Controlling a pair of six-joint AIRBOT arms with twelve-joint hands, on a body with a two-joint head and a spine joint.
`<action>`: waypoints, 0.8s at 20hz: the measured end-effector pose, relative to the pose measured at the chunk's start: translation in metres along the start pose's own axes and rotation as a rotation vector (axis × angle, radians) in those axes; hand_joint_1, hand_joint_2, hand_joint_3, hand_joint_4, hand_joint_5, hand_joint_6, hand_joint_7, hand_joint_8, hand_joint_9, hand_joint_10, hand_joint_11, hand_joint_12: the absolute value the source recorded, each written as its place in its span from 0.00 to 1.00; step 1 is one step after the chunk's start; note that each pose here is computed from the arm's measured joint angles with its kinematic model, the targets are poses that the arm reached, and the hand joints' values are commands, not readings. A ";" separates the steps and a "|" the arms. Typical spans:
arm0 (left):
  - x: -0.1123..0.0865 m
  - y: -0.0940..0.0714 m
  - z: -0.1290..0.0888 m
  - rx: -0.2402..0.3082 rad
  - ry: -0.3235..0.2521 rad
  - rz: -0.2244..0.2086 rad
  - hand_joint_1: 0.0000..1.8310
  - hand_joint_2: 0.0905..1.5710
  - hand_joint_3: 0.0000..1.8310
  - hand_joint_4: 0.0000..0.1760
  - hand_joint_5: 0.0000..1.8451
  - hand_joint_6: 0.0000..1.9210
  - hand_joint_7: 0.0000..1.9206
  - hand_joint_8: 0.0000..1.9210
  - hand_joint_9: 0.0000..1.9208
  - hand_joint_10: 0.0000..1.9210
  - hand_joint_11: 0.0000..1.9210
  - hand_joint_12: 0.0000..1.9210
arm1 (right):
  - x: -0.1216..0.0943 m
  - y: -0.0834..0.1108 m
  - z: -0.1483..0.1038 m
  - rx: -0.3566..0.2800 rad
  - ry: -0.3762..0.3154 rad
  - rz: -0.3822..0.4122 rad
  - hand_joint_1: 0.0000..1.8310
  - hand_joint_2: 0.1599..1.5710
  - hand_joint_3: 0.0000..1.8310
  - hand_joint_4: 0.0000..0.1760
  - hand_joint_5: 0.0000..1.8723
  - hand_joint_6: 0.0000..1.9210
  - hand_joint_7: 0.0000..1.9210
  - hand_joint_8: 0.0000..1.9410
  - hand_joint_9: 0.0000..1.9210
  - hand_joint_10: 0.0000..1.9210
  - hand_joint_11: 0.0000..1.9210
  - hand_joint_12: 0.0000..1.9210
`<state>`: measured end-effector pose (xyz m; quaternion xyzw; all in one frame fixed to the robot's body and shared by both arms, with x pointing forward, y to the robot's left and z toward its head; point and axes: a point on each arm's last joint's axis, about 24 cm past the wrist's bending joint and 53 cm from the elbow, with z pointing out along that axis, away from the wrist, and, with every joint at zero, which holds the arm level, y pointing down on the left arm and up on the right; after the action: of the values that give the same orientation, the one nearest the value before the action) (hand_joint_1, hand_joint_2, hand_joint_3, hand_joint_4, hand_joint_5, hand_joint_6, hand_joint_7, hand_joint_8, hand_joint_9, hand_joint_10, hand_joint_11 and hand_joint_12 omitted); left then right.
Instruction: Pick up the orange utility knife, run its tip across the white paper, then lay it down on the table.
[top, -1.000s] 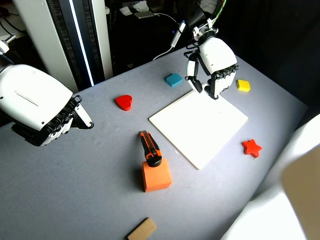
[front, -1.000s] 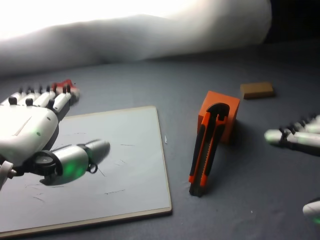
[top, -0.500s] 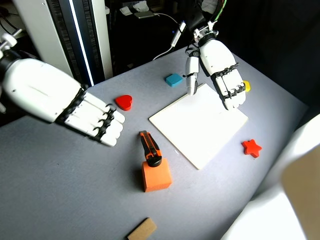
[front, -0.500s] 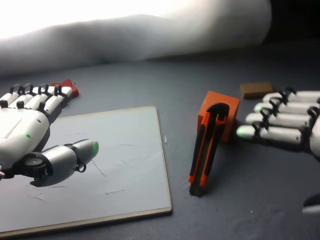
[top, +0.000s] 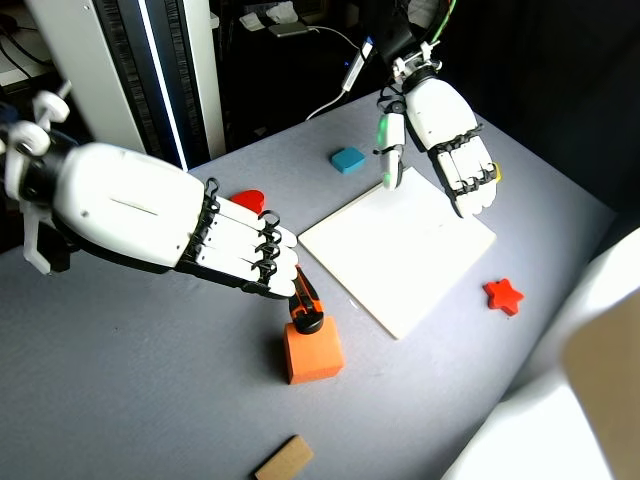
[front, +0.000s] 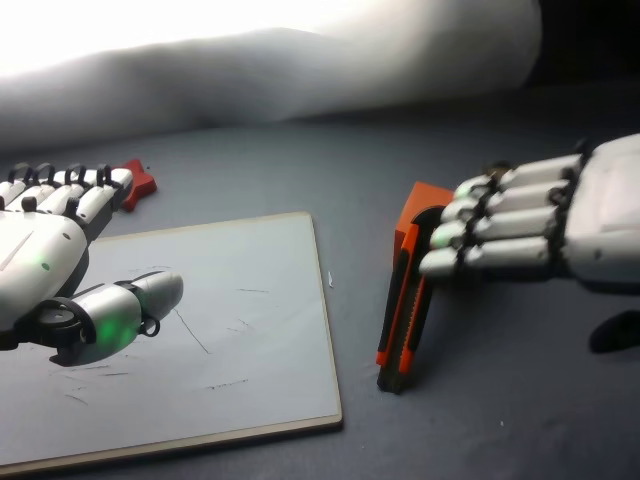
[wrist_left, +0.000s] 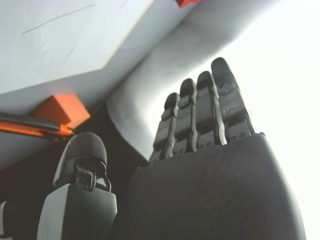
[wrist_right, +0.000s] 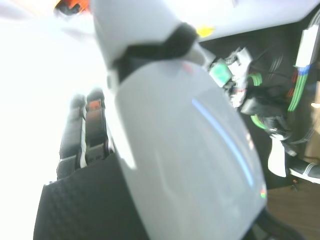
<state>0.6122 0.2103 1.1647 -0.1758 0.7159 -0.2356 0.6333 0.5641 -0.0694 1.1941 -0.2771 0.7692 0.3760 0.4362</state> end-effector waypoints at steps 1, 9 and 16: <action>0.000 -0.001 0.000 0.004 0.000 -0.002 0.00 0.82 0.00 0.00 0.00 0.00 0.01 0.00 0.02 0.00 0.00 0.15 | 0.004 0.002 0.007 -0.018 0.023 0.005 0.60 0.66 0.00 0.00 0.00 0.00 0.00 0.00 0.00 0.00 0.00 0.00; -0.001 0.001 0.002 -0.004 0.000 -0.012 0.00 0.83 0.00 0.00 0.00 0.00 0.02 0.00 0.02 0.00 0.00 0.15 | -0.002 -0.013 0.058 -0.052 0.110 -0.069 0.58 0.66 0.00 0.00 0.00 0.00 0.00 0.00 0.00 0.00 0.00 0.00; 0.001 -0.001 0.001 0.000 0.007 -0.011 0.00 0.83 0.00 0.00 0.00 0.00 0.03 0.00 0.03 0.00 0.00 0.19 | 0.001 -0.014 0.090 -0.070 0.134 -0.117 0.58 0.66 0.00 0.00 0.00 0.00 0.00 0.00 0.00 0.00 0.00 0.00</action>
<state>0.6129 0.2090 1.1639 -0.1791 0.7171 -0.2396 0.6295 0.6160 -0.0036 1.1582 -0.3612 0.7655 0.3570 0.3952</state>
